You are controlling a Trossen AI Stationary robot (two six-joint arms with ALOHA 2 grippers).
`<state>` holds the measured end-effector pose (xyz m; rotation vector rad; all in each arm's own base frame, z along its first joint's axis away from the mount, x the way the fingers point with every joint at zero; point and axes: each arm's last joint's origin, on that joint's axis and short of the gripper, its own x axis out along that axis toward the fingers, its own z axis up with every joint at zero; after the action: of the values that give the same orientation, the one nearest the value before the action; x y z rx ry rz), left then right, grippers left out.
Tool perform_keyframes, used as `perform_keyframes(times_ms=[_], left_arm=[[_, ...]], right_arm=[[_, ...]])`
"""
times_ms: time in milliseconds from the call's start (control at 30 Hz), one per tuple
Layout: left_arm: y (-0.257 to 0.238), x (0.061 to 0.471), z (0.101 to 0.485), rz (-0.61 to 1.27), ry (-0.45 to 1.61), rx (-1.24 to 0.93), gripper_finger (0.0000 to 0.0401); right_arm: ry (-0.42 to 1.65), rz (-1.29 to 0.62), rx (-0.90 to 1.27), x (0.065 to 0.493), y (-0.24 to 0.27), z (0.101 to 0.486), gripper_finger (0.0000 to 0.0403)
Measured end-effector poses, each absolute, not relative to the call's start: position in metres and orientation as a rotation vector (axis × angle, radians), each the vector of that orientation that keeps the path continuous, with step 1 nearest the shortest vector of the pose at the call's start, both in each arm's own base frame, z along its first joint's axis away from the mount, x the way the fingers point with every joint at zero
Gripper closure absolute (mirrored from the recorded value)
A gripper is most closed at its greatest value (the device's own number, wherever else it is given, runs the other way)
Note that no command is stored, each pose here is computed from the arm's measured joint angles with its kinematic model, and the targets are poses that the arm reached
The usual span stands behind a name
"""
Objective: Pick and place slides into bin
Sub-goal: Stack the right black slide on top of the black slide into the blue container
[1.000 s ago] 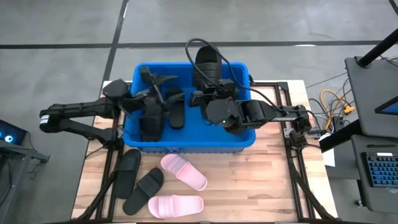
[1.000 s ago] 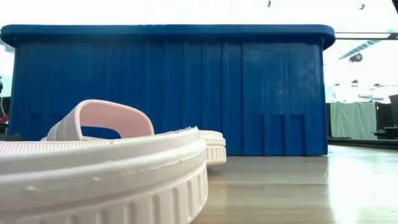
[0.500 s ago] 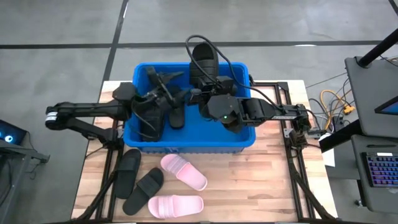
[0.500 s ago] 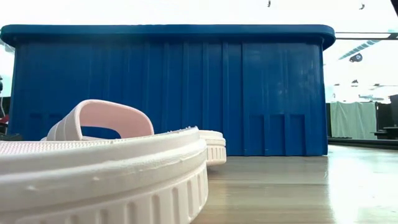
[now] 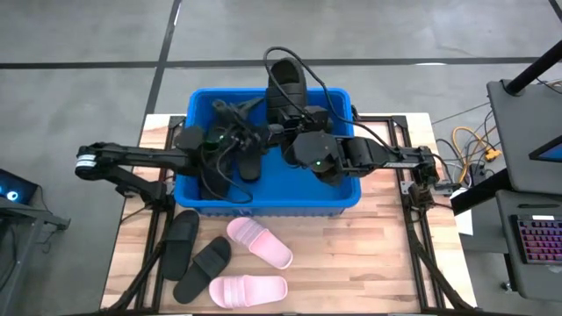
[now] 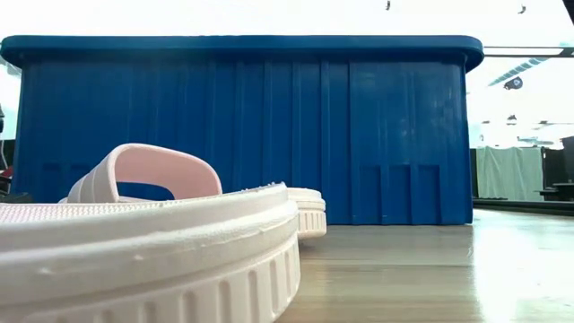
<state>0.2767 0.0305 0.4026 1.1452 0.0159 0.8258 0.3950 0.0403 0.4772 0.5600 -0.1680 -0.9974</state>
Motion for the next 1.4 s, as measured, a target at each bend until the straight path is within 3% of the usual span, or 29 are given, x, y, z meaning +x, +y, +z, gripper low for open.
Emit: perform_keyframes(times_ms=[833,1067,1400], left_arm=[[0.023,0.28,0.408,0.924,-0.089,1.196,0.0117],[0.022,0.28,0.408,0.908,-0.134,1.093,0.0194],[0.022,0.28,0.407,0.904,-0.136,1.092,0.038]], right_arm=[[-0.144,-0.961,0.543,0.396,0.041,0.478,0.0394],[-0.136,-0.923,0.552,0.397,0.042,0.48,0.0394],[-0.128,-0.871,0.542,0.398,0.042,0.484,0.0391]])
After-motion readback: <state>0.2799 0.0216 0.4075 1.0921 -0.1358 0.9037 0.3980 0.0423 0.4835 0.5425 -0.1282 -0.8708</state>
